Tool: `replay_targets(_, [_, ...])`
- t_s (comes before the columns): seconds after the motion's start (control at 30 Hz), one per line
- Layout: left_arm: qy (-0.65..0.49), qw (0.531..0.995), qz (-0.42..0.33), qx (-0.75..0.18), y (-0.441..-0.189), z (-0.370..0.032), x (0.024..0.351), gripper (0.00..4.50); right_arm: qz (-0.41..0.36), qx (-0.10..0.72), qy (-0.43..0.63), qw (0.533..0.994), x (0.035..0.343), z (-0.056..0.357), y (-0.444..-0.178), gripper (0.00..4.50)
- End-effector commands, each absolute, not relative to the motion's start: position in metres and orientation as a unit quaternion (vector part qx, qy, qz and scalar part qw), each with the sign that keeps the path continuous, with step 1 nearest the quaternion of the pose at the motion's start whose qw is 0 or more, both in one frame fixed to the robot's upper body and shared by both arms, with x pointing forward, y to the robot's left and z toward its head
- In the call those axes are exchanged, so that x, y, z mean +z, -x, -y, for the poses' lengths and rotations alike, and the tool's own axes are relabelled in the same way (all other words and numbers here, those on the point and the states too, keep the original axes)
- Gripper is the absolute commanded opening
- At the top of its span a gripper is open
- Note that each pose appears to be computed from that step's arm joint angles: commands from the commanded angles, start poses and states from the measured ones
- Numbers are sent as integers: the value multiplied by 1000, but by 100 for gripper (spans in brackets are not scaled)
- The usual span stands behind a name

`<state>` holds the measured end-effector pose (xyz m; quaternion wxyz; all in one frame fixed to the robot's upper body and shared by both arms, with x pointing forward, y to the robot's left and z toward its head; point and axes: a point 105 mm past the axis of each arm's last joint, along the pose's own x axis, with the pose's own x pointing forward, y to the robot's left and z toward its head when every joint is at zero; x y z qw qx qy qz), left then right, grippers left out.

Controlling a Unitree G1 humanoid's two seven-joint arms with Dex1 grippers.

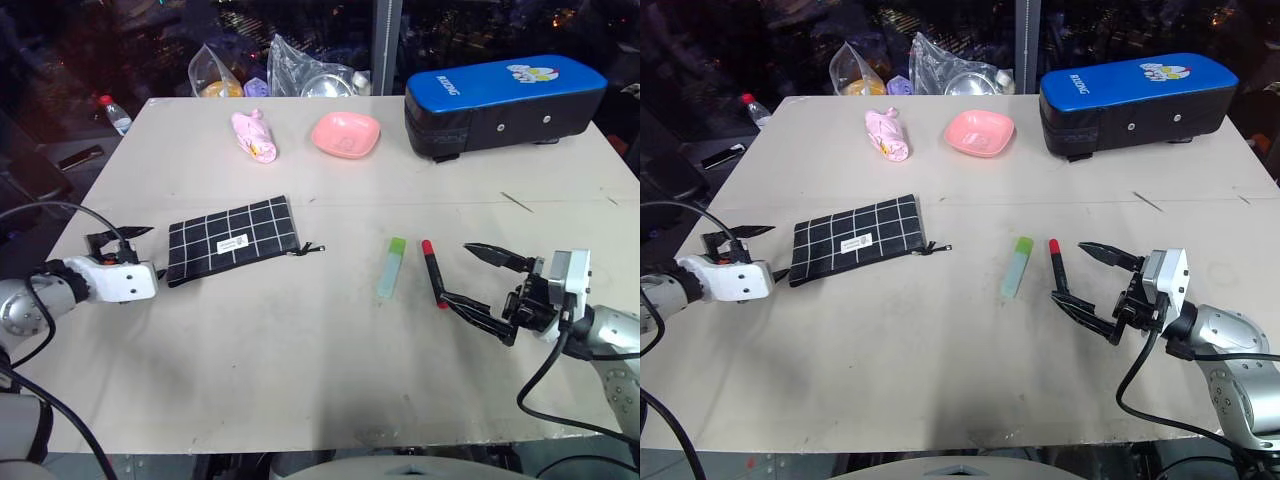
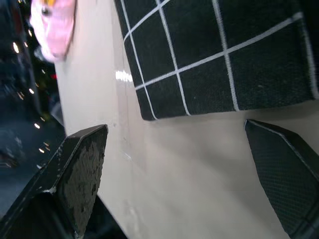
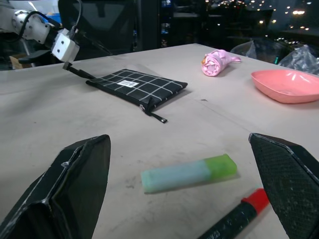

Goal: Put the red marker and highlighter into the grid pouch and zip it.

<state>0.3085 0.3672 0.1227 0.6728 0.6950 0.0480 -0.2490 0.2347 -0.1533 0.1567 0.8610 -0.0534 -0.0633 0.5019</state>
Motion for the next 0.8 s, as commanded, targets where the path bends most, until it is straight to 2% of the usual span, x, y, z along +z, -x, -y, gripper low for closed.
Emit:
replay_targets(0.03, [-693,659,-2,-294,-309,-342,115,446,88,516,65,850,173,149,-230,450])
replay_targets(0.3, [-670,659,112,-322,-315,-299,127,446,88,519,61,848,173,145,-229,450])
replay_targets(0.53, [-653,663,136,-341,-314,-284,124,446,90,516,60,849,172,143,-229,450])
replay_targets(0.7, [-629,680,156,-343,-317,-271,122,446,90,511,60,853,169,143,-228,450])
replay_targets(0.8, [-610,707,173,-312,-327,-264,127,446,90,508,60,855,168,142,-227,450])
